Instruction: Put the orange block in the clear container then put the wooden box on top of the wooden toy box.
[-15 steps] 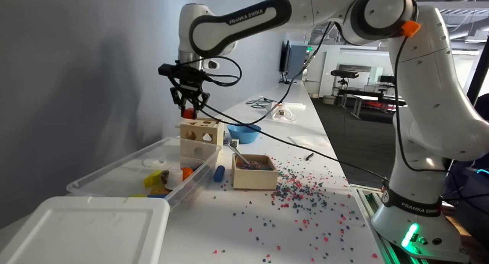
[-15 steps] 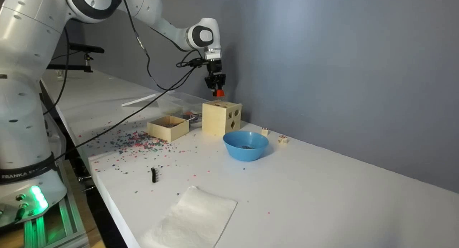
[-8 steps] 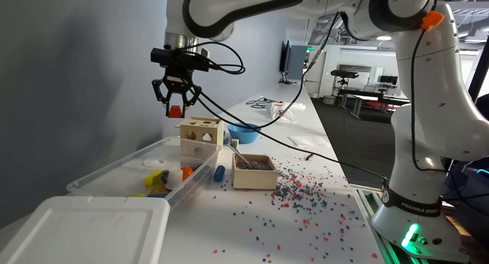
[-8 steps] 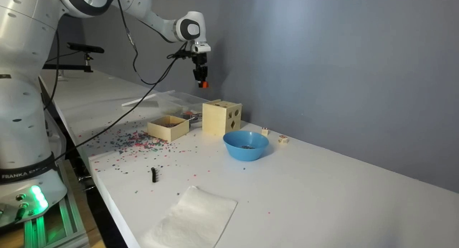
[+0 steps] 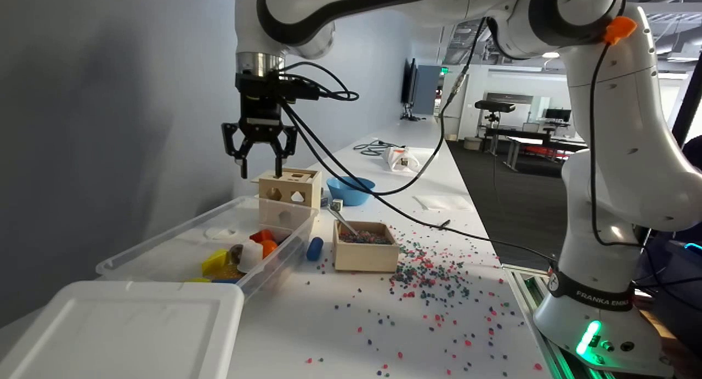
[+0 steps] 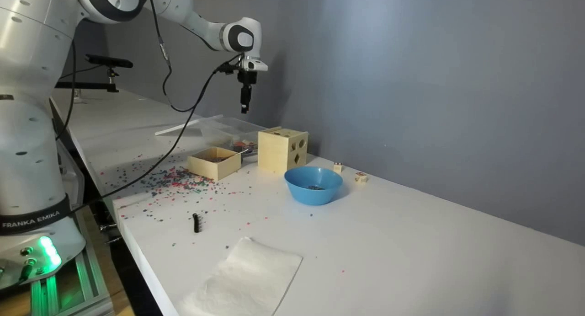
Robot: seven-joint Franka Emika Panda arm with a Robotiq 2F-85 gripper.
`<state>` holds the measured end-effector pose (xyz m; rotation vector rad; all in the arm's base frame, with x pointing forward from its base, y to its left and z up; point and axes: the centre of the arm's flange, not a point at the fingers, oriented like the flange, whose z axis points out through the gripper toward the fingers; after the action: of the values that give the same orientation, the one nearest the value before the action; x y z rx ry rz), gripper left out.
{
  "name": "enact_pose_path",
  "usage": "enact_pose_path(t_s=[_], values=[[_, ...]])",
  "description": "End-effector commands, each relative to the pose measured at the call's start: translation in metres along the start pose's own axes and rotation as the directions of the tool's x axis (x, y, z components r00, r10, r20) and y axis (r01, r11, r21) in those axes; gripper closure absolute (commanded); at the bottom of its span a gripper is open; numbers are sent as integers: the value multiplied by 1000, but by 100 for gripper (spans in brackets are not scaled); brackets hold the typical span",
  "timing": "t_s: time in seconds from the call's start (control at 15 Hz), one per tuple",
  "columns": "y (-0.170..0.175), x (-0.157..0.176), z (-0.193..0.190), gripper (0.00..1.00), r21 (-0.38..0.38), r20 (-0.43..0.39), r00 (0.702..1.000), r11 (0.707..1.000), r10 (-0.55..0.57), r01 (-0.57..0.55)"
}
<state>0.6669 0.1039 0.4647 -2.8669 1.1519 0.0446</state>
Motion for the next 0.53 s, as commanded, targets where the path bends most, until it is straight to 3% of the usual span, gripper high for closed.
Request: enact_pose_path(t_s=[0.0,0.27,0.47], values=[[32,2,-32,0,45,-9,1000,999,-30,30],[87,-11,-53,0,-4,-160,983,996,-85,86],[125,-18,-38,0,-61,-264,943,979,-205,196]])
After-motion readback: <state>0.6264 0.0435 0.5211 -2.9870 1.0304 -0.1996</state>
